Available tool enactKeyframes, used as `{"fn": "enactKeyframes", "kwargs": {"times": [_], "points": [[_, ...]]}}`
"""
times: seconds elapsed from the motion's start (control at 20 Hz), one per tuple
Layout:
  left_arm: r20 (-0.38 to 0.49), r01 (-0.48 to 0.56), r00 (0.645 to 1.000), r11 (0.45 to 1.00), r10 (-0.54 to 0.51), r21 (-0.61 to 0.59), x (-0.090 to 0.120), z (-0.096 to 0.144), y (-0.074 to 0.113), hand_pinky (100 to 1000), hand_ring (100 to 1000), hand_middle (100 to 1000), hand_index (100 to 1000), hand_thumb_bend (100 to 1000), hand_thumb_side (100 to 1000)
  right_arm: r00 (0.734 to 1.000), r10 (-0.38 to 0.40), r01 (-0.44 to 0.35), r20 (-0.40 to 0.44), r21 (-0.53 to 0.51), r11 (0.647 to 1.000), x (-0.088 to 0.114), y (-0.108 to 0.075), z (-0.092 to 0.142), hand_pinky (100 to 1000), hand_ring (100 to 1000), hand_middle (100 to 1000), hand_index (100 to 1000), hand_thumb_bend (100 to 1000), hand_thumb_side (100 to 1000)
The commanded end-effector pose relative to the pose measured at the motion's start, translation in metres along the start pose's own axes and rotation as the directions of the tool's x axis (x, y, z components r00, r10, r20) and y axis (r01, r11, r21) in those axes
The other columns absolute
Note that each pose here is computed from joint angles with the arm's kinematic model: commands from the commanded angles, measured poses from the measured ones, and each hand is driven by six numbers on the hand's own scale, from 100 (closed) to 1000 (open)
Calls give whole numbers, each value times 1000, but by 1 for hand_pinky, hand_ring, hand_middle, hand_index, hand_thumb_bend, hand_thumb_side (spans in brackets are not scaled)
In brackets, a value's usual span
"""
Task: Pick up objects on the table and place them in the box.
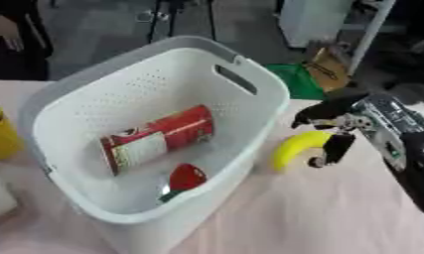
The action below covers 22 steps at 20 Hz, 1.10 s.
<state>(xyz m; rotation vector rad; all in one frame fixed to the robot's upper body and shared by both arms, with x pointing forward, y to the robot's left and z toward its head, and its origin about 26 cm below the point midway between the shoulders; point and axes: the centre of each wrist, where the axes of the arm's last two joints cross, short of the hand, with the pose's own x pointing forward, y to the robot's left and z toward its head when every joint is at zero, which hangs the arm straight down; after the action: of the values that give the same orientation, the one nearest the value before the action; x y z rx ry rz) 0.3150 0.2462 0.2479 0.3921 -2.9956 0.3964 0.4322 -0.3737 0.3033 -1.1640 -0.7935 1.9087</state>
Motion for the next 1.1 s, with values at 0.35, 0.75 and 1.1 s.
{"fn": "enactKeyframes", "kwargs": {"times": [0.35, 0.75, 1.1], "points": [[39, -17, 999, 1000, 18, -23, 4, -10, -3, 654, 494, 597, 749, 100, 1000, 998, 1, -3, -64, -40, 999, -19, -10, 14, 960, 1000, 978, 1000, 386, 445], [37, -21, 999, 999, 22, -28, 4, -10, -4, 656, 495, 598, 749, 100, 1000, 997, -53, 44, -54, -155, 987, -22, -12, 13, 953, 978, 914, 991, 271, 551], [41, -21, 999, 999, 22, -28, 5, -11, -6, 656, 495, 598, 749, 100, 1000, 994, -97, 90, -54, -126, 988, -26, -6, 7, 959, 984, 918, 987, 258, 496]]}}
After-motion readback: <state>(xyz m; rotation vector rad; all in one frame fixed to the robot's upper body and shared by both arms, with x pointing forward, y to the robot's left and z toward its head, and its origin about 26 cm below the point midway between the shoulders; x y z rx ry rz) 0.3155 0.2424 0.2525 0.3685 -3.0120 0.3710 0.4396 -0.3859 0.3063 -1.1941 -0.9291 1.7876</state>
